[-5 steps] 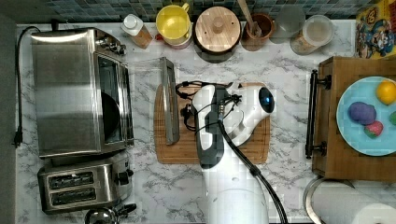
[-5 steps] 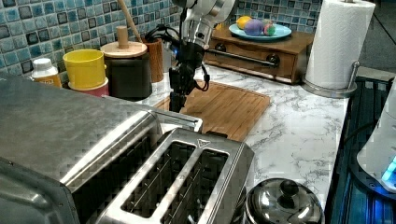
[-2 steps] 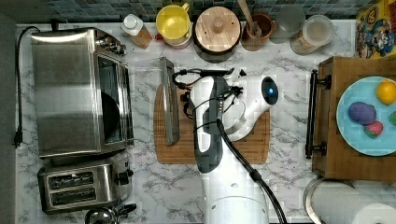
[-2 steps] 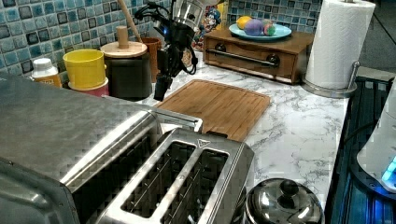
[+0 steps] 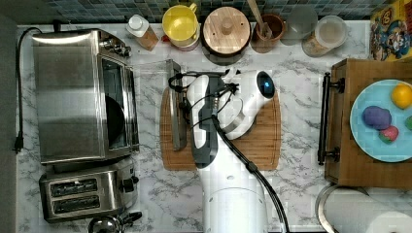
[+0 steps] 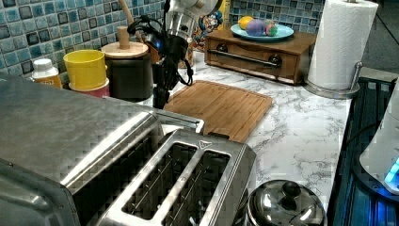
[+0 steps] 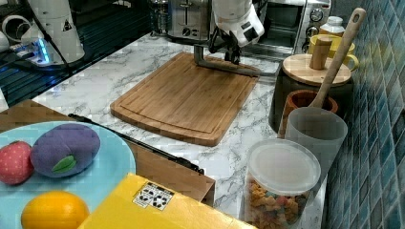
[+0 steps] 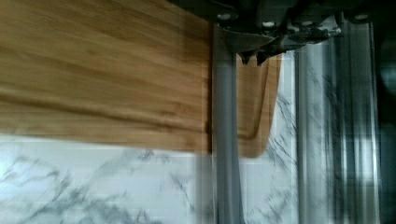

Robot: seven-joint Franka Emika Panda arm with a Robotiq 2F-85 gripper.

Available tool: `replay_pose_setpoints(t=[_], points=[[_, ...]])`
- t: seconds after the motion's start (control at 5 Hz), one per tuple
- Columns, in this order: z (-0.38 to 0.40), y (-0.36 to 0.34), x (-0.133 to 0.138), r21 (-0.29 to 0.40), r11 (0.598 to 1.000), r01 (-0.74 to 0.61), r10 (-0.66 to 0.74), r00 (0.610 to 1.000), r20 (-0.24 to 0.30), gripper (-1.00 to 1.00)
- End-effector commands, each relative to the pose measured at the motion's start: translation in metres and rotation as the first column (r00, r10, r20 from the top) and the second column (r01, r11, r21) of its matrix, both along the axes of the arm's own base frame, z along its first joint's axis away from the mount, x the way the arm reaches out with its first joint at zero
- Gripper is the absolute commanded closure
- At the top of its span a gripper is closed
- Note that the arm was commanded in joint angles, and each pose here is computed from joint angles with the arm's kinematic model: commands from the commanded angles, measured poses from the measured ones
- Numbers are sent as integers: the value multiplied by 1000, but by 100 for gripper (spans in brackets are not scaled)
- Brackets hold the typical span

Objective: Close the oven.

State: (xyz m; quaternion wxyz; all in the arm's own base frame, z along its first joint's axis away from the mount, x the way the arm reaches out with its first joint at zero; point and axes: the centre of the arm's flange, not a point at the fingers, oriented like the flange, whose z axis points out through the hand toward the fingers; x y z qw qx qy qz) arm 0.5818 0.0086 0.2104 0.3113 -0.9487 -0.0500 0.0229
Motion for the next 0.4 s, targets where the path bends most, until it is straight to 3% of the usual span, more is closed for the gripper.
replay_pose_setpoints(t=[0.2,0.4], points=[[45,19,34,107,994,34,-33,999,-11,100],[44,36,33,133,991,19,-14,999,-41,100]])
